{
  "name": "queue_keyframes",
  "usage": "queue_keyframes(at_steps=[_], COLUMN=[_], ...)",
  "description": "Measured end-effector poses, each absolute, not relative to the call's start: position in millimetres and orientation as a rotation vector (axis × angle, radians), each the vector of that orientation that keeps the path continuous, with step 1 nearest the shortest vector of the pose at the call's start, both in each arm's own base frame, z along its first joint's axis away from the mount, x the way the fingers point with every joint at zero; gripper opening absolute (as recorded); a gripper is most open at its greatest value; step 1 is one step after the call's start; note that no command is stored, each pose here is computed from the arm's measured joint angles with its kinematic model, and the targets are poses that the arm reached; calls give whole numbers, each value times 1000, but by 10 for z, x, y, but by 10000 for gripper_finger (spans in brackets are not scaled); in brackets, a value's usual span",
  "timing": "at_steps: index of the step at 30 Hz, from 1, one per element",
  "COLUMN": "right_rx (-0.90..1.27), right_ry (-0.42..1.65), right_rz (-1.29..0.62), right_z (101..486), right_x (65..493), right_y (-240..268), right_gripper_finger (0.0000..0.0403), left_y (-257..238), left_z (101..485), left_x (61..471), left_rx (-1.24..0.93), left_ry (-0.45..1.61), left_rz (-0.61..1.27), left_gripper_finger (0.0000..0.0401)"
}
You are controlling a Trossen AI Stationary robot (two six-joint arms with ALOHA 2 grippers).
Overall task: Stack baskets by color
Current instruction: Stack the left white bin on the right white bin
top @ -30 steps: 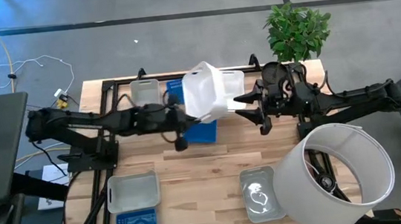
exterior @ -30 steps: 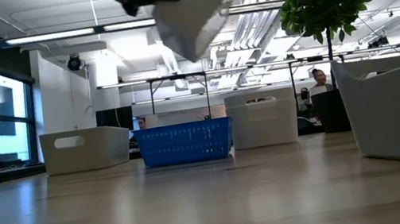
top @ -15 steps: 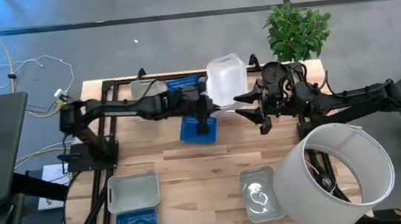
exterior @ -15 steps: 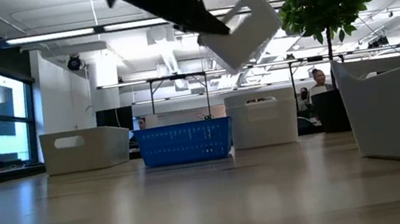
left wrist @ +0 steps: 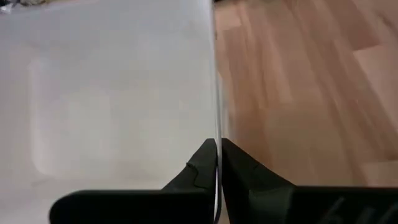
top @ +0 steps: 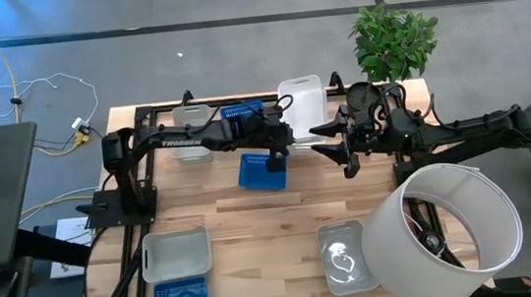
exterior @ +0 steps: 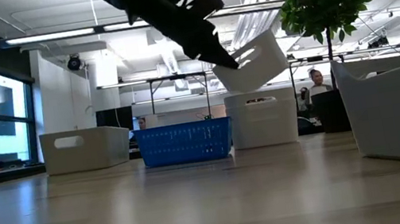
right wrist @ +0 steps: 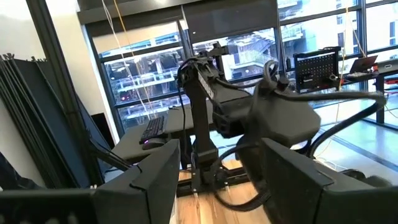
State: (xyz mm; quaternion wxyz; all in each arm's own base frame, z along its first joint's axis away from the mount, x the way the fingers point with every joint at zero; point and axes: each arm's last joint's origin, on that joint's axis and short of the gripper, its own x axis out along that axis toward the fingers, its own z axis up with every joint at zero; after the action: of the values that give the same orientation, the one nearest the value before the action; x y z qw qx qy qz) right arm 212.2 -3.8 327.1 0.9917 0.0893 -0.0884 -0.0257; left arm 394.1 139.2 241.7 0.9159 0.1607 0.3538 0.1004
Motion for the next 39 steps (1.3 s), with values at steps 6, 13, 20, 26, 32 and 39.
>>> queue_keyframes(at_steps=[6,13,20,26,32,39], right_rx=[179,179,181,182,185,185], right_ry=[-165,-161,-146,-140,-127,-117], right_rz=[-53,-53,-54,-55,-56,-56], right_z=[3259,3256,3241,3235,3222,3213], right_x=[2124,2124,2127,2128,2130,2131], right_y=[-39,-38,-39,-39,-38,-38], right_gripper_finger=[209,209,209,209,209,209], left_y=[1497,1510,1487,1450,1433,1419], left_z=[2415,2390,2309,2259,2227,2269], left_x=[3899,3873,3880,3850,3814,3793], left_rx=[339,294,265,308,354,451], left_ry=[745,763,801,866,925,959], left_rz=[250,221,194,148,118,123], left_gripper_finger=[0,0,0,0,0,0])
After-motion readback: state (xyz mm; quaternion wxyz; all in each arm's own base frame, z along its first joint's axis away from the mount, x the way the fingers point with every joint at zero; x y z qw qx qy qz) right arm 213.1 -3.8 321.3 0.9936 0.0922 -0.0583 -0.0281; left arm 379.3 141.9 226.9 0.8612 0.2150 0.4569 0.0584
